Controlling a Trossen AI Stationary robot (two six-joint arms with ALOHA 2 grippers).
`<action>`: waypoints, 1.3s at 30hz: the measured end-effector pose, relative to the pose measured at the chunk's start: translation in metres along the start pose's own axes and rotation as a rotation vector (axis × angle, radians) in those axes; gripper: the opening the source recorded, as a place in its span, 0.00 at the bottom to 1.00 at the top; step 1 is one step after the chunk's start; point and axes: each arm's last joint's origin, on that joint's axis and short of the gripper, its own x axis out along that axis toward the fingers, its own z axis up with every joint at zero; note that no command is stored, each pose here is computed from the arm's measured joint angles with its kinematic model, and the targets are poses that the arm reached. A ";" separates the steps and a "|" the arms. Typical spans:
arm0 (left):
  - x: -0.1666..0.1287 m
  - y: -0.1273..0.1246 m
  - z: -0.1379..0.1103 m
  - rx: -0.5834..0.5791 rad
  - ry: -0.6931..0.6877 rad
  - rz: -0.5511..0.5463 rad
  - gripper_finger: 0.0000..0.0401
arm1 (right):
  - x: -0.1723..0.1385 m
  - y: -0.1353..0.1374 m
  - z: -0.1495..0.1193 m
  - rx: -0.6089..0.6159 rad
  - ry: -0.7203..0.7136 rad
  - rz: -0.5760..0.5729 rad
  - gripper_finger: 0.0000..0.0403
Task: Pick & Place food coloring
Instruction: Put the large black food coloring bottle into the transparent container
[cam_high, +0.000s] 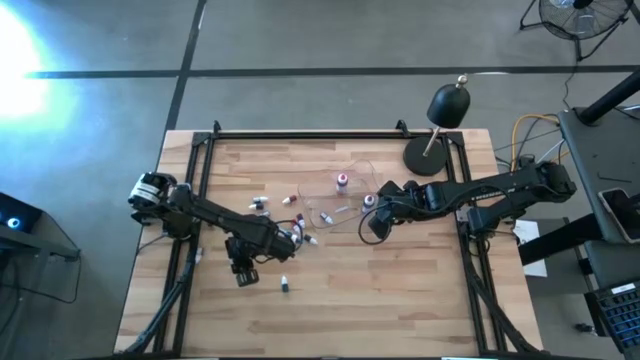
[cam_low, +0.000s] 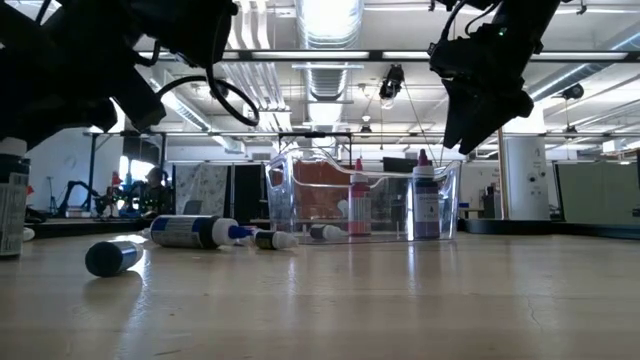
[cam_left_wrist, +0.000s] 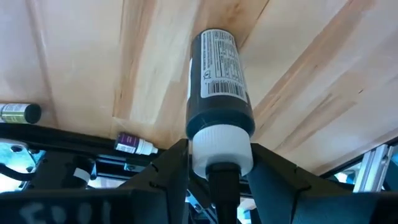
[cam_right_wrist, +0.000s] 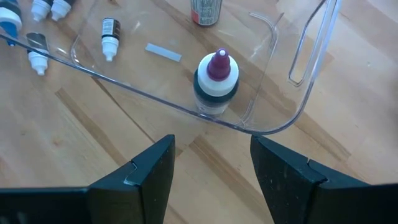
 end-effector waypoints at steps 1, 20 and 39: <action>-0.001 0.000 0.000 -0.002 -0.006 0.003 0.32 | 0.000 0.000 0.000 0.000 0.000 0.000 0.50; -0.021 0.000 -0.004 -0.005 -0.185 0.065 0.32 | 0.000 0.000 0.000 -0.005 0.001 0.000 0.50; -0.056 0.028 -0.094 -0.614 -0.707 -0.259 0.32 | 0.003 -0.002 -0.003 -0.029 0.011 -0.010 0.50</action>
